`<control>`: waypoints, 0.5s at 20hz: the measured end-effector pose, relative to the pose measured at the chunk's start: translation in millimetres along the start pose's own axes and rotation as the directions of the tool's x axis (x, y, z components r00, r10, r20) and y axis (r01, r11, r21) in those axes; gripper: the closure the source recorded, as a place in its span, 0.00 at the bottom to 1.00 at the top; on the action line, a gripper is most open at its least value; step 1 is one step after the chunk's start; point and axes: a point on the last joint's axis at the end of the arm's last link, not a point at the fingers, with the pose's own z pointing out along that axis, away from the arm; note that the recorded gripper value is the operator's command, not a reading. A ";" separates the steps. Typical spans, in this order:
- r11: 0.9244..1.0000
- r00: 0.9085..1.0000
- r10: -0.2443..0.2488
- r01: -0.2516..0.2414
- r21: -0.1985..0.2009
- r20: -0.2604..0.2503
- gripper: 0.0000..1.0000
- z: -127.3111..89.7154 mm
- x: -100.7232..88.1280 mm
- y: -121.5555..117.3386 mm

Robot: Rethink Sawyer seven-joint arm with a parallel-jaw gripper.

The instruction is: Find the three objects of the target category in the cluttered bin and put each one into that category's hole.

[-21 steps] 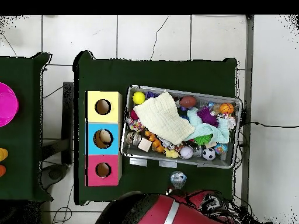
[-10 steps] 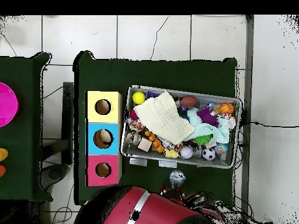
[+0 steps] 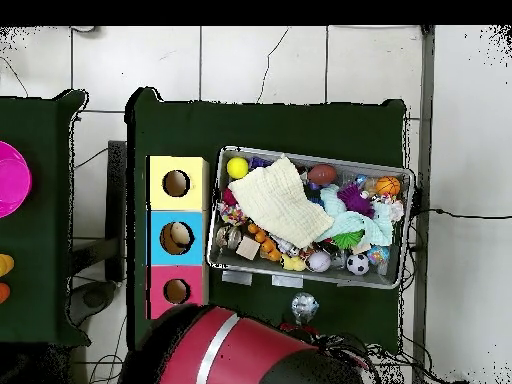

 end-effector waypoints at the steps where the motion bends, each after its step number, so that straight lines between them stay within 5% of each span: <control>1: 1.000 1.000 0.000 0.000 0.002 0.000 0.00 0.1 0.4 -0.4; 10: 0.999 1.000 0.003 -0.002 0.041 -0.013 0.00 0.8 5.9 -6.0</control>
